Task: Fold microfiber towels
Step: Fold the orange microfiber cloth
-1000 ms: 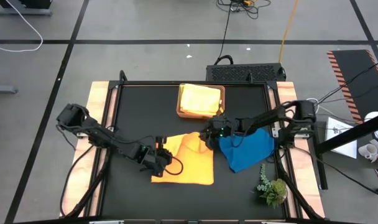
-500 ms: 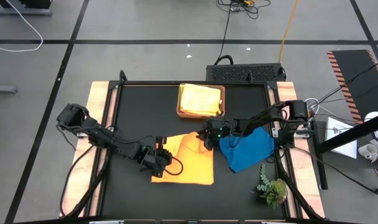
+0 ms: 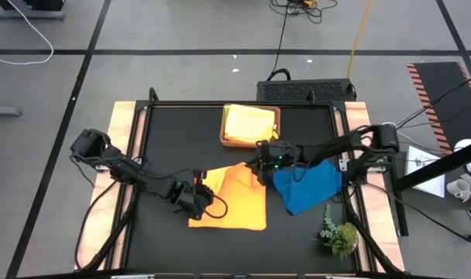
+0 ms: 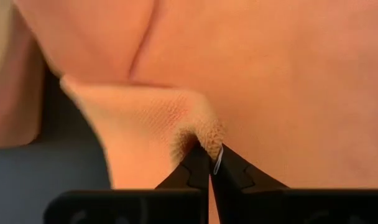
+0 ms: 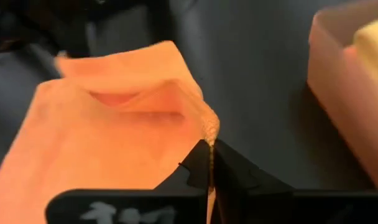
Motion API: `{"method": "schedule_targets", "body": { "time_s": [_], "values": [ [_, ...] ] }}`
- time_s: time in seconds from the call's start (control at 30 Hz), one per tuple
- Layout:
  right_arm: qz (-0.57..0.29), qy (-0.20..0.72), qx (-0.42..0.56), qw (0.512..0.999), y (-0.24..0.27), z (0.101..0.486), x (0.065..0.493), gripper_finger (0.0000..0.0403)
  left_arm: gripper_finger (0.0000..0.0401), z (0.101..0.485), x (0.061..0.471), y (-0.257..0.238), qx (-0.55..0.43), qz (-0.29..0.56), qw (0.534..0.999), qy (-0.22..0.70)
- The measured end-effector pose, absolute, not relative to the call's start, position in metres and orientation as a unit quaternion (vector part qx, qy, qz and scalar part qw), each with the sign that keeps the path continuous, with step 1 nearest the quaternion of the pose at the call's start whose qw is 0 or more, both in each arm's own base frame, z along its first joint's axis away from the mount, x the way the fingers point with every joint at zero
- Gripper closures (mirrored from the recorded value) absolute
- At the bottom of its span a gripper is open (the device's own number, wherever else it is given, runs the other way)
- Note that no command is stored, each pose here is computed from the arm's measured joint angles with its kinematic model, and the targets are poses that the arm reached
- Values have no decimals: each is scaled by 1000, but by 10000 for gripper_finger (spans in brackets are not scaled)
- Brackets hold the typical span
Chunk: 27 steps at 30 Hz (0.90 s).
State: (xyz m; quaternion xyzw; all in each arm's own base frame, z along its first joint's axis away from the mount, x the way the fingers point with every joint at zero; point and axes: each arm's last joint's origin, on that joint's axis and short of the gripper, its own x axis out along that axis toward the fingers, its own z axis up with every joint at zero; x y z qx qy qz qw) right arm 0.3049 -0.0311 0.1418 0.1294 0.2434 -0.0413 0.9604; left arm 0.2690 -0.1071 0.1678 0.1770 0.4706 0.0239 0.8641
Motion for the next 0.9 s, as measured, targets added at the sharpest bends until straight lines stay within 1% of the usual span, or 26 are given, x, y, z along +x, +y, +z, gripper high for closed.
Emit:
{"method": "schedule_targets", "body": {
  "time_s": [0.13,0.3,0.53,0.67,0.9],
  "values": [
    [-40,237,102,965,-30,167,294,400,395,170,265,-99,200,56,850,485],
    [-70,225,53,970,-25,197,276,401,392,181,259,-81,210,106,837,494],
    [-94,220,29,971,-24,220,257,402,397,200,254,-50,216,156,830,490],
    [-96,213,24,972,-23,226,253,402,387,206,251,-37,222,161,822,499],
    [-48,232,22,971,3,221,254,402,397,202,238,-43,185,101,804,556]
  ]
}}
